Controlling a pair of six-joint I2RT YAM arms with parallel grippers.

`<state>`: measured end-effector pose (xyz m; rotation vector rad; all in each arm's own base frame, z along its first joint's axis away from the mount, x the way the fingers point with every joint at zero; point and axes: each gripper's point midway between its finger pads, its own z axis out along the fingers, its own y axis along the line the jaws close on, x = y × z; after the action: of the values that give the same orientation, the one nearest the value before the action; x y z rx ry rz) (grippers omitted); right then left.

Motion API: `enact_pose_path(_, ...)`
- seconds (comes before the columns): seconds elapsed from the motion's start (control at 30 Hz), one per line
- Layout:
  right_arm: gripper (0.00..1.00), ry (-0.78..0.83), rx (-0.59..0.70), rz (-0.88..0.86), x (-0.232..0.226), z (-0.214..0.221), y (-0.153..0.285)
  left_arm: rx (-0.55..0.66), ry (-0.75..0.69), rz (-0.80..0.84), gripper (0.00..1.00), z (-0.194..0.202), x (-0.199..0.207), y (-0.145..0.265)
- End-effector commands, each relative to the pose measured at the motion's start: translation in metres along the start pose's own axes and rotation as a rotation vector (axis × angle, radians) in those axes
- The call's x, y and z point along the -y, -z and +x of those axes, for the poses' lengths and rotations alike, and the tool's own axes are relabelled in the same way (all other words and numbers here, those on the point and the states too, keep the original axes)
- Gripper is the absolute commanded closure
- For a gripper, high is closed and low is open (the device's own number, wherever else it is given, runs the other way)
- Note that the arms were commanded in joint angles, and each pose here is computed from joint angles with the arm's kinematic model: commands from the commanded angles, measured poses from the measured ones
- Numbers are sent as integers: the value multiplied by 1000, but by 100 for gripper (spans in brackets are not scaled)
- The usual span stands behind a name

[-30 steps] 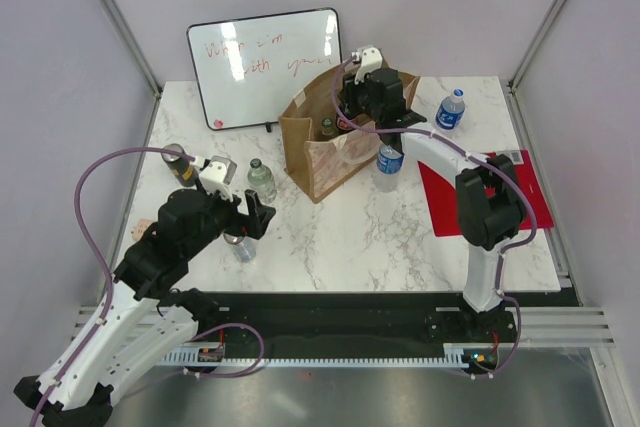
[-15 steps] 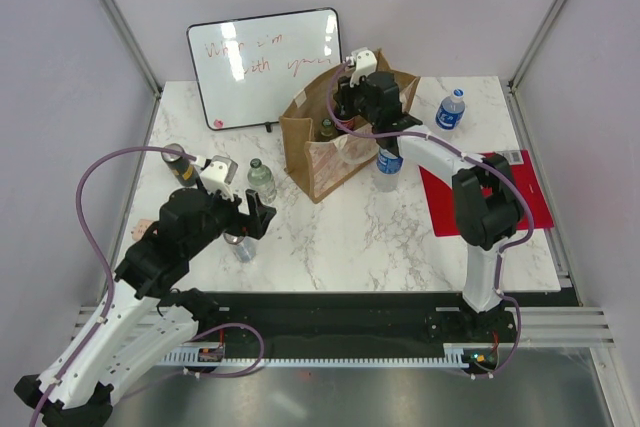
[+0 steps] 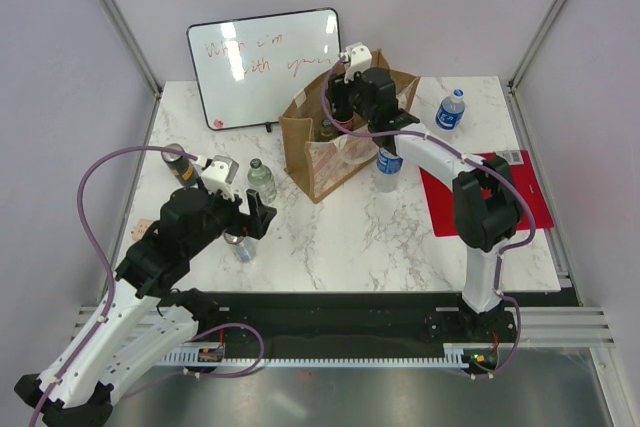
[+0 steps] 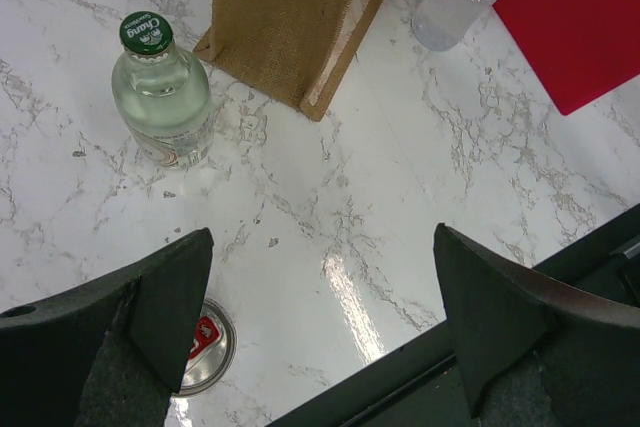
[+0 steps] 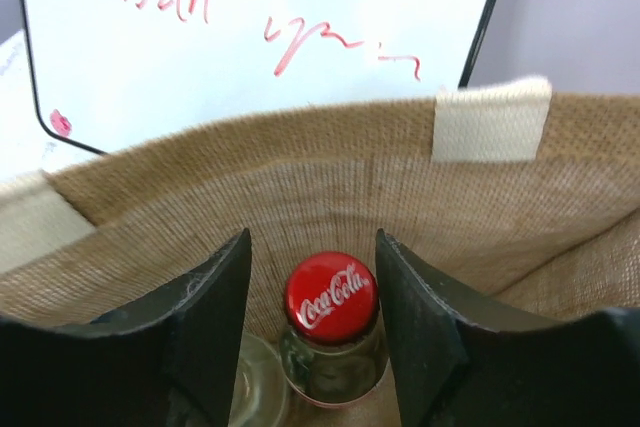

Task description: Place the beverage into the canvas bag

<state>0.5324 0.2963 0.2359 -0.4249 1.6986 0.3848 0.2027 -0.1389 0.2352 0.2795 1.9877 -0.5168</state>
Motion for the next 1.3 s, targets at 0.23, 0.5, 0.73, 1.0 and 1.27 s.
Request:
enact_pose_path(0.23, 30, -44, 180, 8, -7, -107, 39, 42, -35, 20, 2, -11, 3, -1)
enact_pose_path(0.5, 29, -62, 150, 31, -36, -144, 76, 59, -34, 10, 3, -14, 2, 3)
enact_pose_path(0.73, 29, -99, 153, -142, -117, -161, 118, 124, -32, 10, 4, -25, 1, 16)
enact_pose_path(1.0, 29, -146, 73, -332, -195, -148, 121, 383, -30, 128, 3, -57, 17, 65)
enact_pose_path(1.27, 29, -99, -97, -400, -257, -85, 81, 540, -10, 113, 1, -68, 8, 96)
